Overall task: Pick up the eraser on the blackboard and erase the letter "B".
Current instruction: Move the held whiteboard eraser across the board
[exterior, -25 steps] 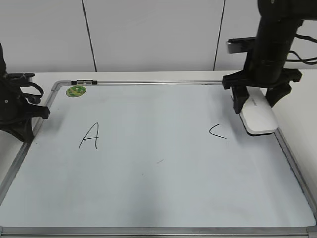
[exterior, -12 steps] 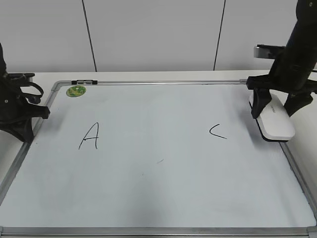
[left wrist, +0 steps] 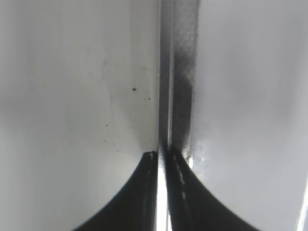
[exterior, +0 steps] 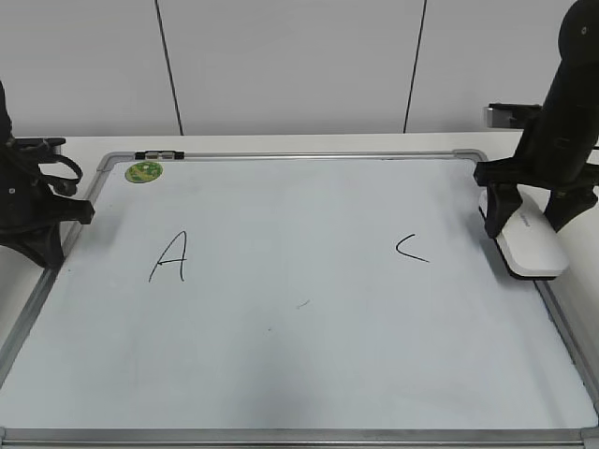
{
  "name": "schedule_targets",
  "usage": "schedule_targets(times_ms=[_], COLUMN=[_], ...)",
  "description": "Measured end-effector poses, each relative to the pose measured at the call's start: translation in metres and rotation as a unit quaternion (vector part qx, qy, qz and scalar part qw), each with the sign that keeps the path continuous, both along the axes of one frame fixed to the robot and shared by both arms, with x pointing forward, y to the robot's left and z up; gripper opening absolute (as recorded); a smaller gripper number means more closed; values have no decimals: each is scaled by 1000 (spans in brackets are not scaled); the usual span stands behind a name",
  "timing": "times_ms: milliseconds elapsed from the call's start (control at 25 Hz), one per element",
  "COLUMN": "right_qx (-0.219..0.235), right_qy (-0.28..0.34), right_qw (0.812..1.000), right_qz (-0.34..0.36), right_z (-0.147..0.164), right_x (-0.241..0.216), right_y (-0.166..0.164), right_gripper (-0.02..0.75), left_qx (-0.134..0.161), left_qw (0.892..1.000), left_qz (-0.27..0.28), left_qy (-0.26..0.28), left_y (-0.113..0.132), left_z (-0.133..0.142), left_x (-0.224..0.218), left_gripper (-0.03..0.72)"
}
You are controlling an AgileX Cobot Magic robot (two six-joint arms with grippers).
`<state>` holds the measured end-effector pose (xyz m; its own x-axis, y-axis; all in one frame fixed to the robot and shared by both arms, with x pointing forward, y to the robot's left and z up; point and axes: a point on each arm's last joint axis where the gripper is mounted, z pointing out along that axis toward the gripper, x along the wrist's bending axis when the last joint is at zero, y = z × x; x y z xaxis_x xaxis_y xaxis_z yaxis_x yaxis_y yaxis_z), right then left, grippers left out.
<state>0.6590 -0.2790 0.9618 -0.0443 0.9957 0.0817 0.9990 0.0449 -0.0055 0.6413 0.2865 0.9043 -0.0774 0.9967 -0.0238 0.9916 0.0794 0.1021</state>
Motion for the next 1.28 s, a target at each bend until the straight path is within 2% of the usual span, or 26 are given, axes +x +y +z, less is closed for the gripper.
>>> schedule_targets(times_ms=[680,1000,1160,1280], right_qx=[3,11,13,14], right_qy=[-13,15,15,17], right_qw=[1000,1000,1000,1000], right_qz=[-1,-7,-7,-8], right_z=[-5,-32,-33,-34], right_x=[4,8,9,9], right_y=[0,1,2,2], right_gripper=[524,524,525,557], left_qx=[0,0,0,0], left_qw=[1000,1000,1000,1000], left_qz=[0,0,0,0], left_qy=[0,0,0,0], left_y=[0,0,0,0], left_z=[0,0,0,0], left_x=[0,0,0,0], left_gripper=[27,27,27,27])
